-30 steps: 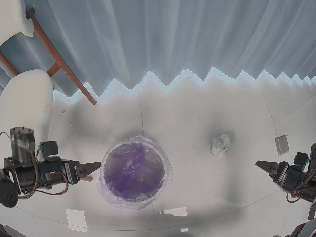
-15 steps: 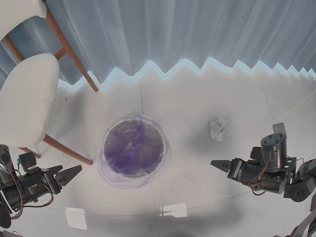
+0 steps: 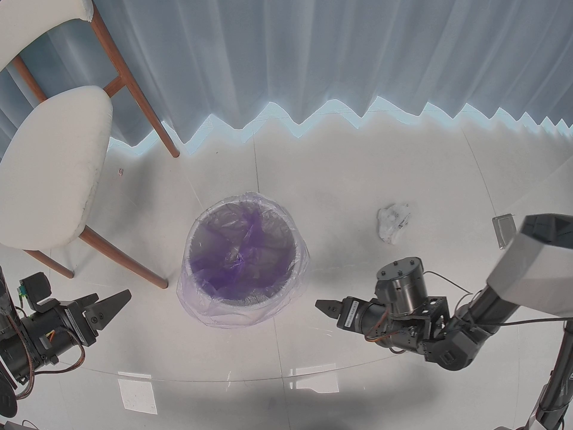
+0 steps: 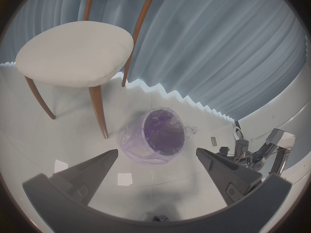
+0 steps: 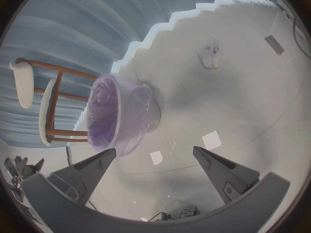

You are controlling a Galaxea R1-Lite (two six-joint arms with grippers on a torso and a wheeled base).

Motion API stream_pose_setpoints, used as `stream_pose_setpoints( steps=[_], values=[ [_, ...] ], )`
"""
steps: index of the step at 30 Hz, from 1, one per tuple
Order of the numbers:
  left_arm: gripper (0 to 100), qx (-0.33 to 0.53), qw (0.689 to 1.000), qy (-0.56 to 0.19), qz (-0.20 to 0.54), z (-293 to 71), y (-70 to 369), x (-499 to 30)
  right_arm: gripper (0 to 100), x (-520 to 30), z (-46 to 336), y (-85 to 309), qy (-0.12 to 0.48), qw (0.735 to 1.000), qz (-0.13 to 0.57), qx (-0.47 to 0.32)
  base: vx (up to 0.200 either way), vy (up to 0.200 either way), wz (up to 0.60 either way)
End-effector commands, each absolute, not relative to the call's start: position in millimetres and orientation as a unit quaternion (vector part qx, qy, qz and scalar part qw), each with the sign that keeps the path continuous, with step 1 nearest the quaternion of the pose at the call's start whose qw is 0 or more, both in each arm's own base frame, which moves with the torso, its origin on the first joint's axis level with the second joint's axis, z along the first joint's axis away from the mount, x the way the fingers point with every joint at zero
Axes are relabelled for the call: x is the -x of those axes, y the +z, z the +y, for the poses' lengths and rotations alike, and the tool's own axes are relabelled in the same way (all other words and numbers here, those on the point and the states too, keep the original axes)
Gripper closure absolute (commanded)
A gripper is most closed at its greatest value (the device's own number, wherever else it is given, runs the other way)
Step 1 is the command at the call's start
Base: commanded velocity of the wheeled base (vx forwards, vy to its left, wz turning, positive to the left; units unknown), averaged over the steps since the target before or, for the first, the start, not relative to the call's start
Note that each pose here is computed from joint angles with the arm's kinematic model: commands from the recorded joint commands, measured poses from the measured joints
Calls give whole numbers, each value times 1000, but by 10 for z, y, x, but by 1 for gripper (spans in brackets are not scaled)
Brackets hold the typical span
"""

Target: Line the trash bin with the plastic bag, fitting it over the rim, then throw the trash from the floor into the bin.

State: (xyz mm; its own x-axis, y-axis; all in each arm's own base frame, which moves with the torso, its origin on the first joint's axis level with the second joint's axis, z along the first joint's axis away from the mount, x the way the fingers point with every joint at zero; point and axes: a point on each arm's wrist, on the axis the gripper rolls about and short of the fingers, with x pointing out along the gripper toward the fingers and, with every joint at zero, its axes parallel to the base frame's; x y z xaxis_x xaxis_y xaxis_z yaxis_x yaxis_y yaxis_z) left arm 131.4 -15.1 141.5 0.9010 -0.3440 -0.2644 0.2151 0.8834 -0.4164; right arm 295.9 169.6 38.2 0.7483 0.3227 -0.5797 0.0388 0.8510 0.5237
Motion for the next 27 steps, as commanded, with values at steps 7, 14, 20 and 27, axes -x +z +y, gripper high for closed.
stream_pose_setpoints(
  steps=[7,14,20,27],
  values=[
    [0,192,962,-132,140,-98,1458,-1301,0,-3558,1961,-264,74,902,350,-242,0,0,0],
    [0,194,964,-118,138,-62,1450,-1293,0,-3928,2059,-373,71,907,351,-222,0,0,0],
    [0,193,964,-115,142,-57,1416,-1261,0,-4279,2058,-363,33,904,370,-212,0,0,0],
    [0,194,966,-108,133,-37,1421,-1215,0,-4627,1912,-468,-27,906,369,-204,0,0,0]
  ],
)
